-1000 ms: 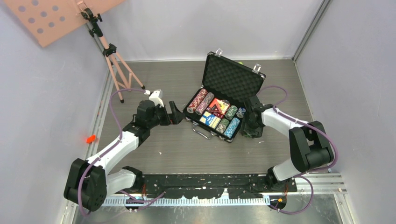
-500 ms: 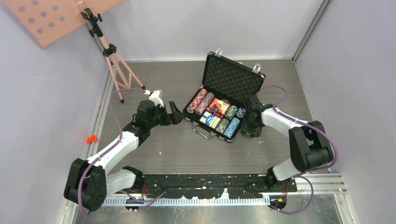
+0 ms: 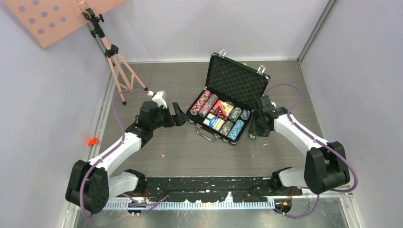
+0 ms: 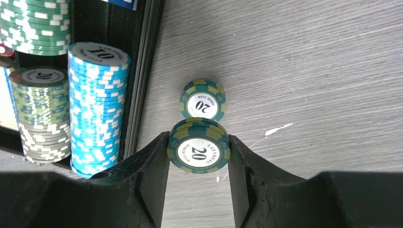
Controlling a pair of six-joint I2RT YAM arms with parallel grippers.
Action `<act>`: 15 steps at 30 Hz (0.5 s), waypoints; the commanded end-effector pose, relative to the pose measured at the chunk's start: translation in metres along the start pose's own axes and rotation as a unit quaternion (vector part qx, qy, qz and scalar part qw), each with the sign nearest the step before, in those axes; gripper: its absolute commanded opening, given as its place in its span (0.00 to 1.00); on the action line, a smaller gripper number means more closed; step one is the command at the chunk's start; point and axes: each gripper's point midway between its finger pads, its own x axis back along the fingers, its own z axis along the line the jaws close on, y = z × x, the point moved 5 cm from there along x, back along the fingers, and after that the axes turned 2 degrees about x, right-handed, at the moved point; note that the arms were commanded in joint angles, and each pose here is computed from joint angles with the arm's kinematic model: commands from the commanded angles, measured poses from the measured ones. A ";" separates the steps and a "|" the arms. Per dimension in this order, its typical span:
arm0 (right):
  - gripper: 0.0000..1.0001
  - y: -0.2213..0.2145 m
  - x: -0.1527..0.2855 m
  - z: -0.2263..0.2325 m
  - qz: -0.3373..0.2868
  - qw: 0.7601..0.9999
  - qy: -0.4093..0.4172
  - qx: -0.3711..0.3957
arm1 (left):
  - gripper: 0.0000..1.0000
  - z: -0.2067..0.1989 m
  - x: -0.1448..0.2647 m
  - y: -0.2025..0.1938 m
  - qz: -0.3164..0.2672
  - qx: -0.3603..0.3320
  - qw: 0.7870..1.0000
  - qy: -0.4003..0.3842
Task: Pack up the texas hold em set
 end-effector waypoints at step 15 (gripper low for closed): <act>0.03 0.005 0.065 0.102 -0.038 0.966 0.202 0.160 | 0.85 -0.100 -0.048 0.033 0.182 0.076 0.954 -0.227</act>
